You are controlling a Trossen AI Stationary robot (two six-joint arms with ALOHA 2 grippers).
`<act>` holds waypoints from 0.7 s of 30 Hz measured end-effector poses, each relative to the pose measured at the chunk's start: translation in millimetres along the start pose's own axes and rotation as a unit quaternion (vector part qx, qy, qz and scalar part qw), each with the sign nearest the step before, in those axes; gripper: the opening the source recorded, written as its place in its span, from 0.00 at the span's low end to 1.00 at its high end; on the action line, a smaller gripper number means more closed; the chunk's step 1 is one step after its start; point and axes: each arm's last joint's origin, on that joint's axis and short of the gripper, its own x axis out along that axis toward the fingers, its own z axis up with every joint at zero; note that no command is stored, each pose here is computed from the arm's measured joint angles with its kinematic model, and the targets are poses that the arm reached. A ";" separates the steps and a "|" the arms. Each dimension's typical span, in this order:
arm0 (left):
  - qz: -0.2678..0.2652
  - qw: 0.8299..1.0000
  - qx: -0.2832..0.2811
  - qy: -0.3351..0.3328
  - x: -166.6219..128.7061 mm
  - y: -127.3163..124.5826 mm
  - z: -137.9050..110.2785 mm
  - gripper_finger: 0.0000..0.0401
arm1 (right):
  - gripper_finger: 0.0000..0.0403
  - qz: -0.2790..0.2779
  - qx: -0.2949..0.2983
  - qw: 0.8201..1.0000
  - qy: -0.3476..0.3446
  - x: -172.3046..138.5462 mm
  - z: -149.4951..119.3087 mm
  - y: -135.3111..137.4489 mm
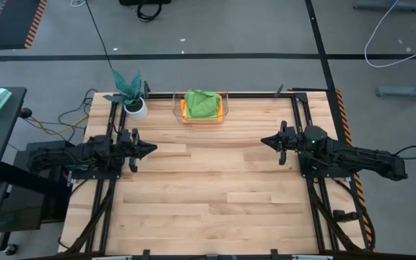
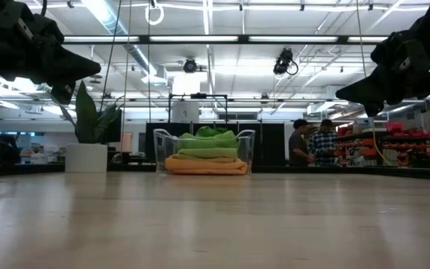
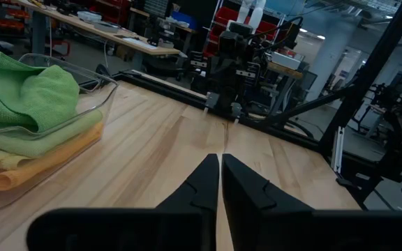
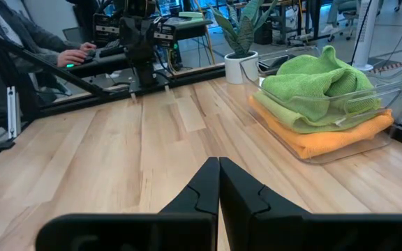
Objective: Fold microfiber towels
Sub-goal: Return to Home Position
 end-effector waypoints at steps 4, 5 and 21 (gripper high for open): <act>0.000 1.000 0.000 0.000 0.0 0.0 0.0 0.08 | 0.04 0.000 0.000 1.000 0.000 0.0 0.0 0.0; 0.000 1.000 0.000 0.000 0.0 0.0 0.0 0.08 | 0.04 0.000 0.000 1.000 0.000 0.0 0.0 0.0; 0.000 1.000 0.000 0.000 0.0 0.0 0.0 0.06 | 0.04 0.000 0.000 1.000 0.000 0.0 0.0 0.0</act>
